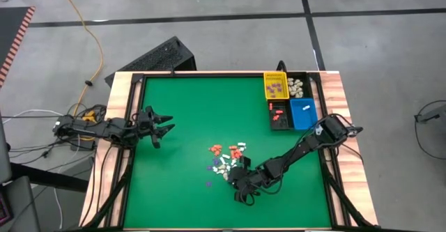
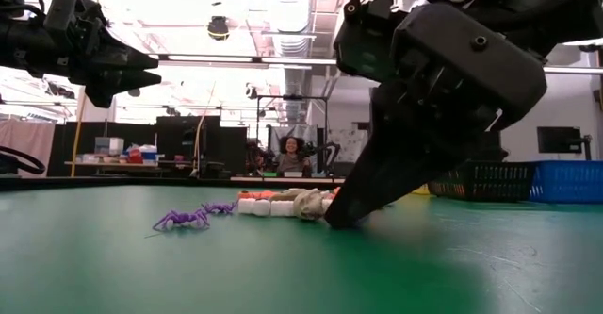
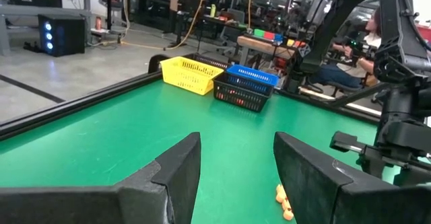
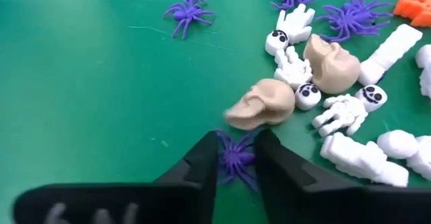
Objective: Sort Halloween decoration
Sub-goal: Put the purple spider toy into the yellow basket
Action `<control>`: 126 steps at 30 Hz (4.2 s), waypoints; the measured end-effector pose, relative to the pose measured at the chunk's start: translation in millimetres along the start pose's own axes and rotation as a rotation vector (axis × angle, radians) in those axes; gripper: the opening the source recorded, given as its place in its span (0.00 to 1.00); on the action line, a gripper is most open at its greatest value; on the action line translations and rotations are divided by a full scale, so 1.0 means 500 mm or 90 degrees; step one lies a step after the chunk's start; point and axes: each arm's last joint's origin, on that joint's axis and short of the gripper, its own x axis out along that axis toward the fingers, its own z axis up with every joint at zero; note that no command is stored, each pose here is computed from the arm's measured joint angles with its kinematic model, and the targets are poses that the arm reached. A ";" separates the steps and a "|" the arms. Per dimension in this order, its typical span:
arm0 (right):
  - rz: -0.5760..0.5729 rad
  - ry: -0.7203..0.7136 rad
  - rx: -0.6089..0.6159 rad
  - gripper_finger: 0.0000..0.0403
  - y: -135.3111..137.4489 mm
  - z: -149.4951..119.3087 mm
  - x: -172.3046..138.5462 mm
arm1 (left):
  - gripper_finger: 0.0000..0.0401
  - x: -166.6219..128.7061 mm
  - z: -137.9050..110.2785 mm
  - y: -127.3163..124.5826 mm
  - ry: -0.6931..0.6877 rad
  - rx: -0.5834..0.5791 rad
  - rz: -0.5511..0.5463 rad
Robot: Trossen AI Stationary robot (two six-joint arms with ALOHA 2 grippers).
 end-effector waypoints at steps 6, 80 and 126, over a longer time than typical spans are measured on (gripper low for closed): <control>0.019 0.012 0.003 0.12 0.003 0.001 -0.003 | 0.44 0.000 0.000 0.000 0.000 0.000 0.000; -0.128 0.004 0.097 0.43 -0.540 0.240 -0.276 | 0.44 0.000 0.000 0.000 0.000 0.000 0.000; 0.113 -0.372 -0.053 0.34 -0.124 0.267 -0.035 | 0.44 0.000 0.000 0.000 0.000 0.000 0.000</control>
